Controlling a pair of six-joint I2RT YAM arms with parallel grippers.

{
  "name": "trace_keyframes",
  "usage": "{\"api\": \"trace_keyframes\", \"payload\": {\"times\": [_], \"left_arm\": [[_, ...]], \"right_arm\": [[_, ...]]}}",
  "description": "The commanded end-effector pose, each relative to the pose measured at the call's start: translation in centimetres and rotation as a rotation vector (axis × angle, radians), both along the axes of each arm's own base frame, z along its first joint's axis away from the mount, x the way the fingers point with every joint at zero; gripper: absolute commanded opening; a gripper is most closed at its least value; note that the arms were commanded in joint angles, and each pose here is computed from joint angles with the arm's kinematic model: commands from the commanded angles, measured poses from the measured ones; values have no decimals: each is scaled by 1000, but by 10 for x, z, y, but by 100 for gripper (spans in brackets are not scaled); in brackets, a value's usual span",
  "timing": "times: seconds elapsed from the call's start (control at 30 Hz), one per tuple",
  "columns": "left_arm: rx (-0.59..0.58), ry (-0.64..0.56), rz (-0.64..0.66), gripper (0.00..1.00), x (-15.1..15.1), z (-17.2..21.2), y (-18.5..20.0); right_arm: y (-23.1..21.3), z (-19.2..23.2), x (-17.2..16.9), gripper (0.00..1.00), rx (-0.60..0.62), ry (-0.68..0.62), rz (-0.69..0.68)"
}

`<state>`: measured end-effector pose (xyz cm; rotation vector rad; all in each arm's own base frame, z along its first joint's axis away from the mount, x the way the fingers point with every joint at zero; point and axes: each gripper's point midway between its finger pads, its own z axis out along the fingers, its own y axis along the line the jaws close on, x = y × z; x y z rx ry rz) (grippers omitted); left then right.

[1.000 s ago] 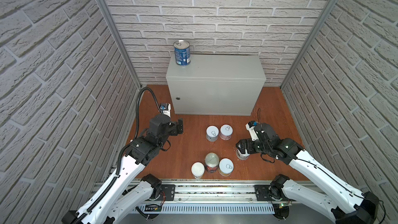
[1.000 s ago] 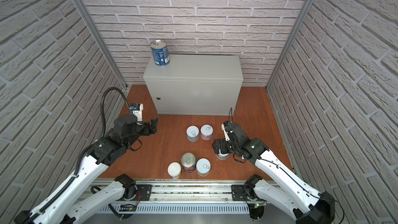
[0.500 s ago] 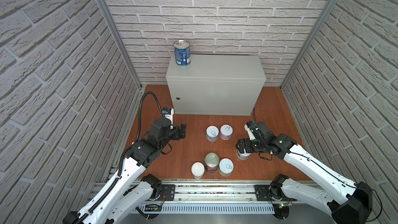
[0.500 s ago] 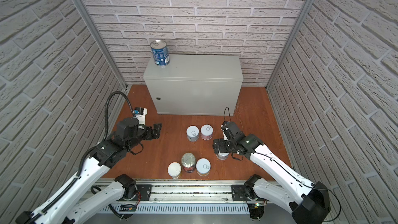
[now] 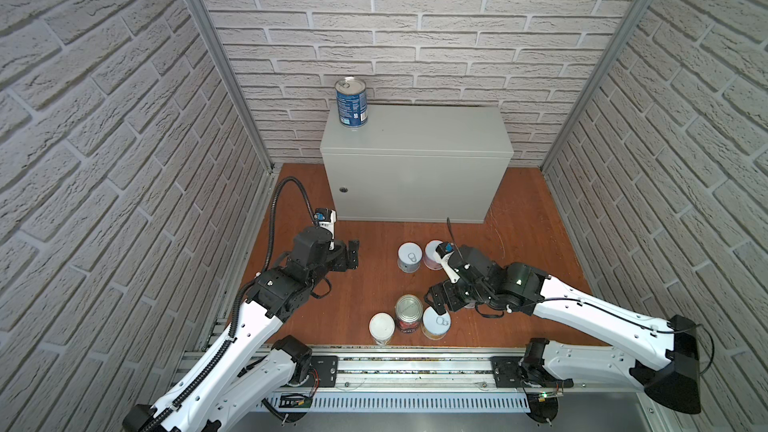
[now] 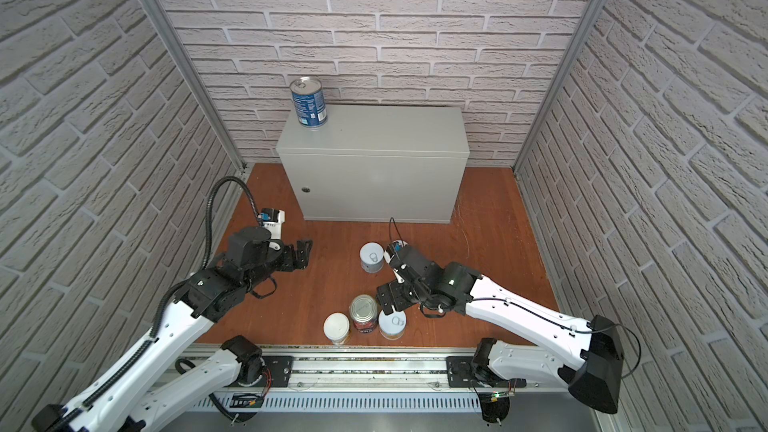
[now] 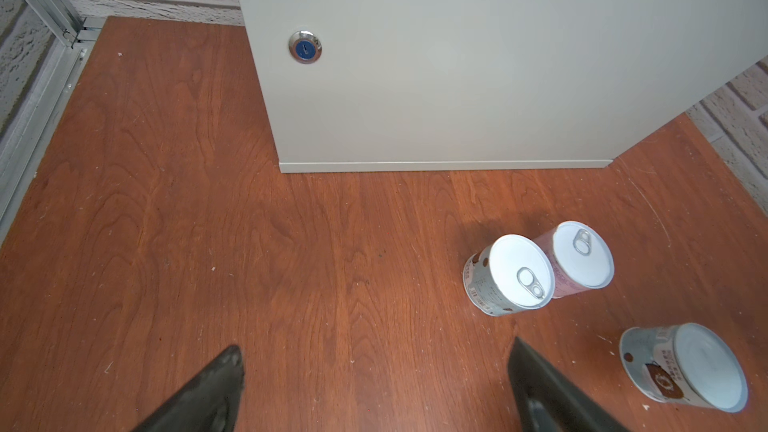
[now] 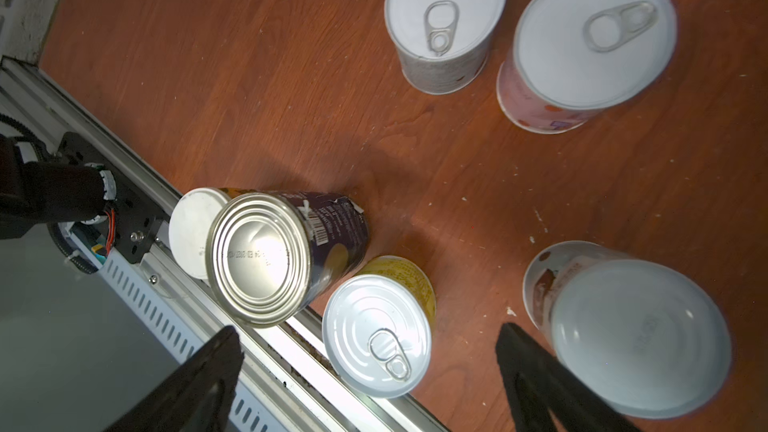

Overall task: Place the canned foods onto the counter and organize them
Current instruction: 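Lower the right gripper over the purple can nearest the robot and close it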

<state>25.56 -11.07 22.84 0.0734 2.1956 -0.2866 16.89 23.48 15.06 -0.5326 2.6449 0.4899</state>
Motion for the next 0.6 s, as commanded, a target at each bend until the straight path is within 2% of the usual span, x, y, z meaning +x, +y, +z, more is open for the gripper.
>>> {"api": "trace_keyframes", "payload": {"times": [0.0,0.3,0.57], "left_arm": [[-32,-16,21,98,5,13,2],[-47,5,30,98,5,8,4],[-47,5,37,98,3,6,7]], "right_arm": [[15,3,2,98,-27,-40,-5],[54,-22,-12,99,-31,12,60],[72,-30,-9,99,-46,23,78]]}}
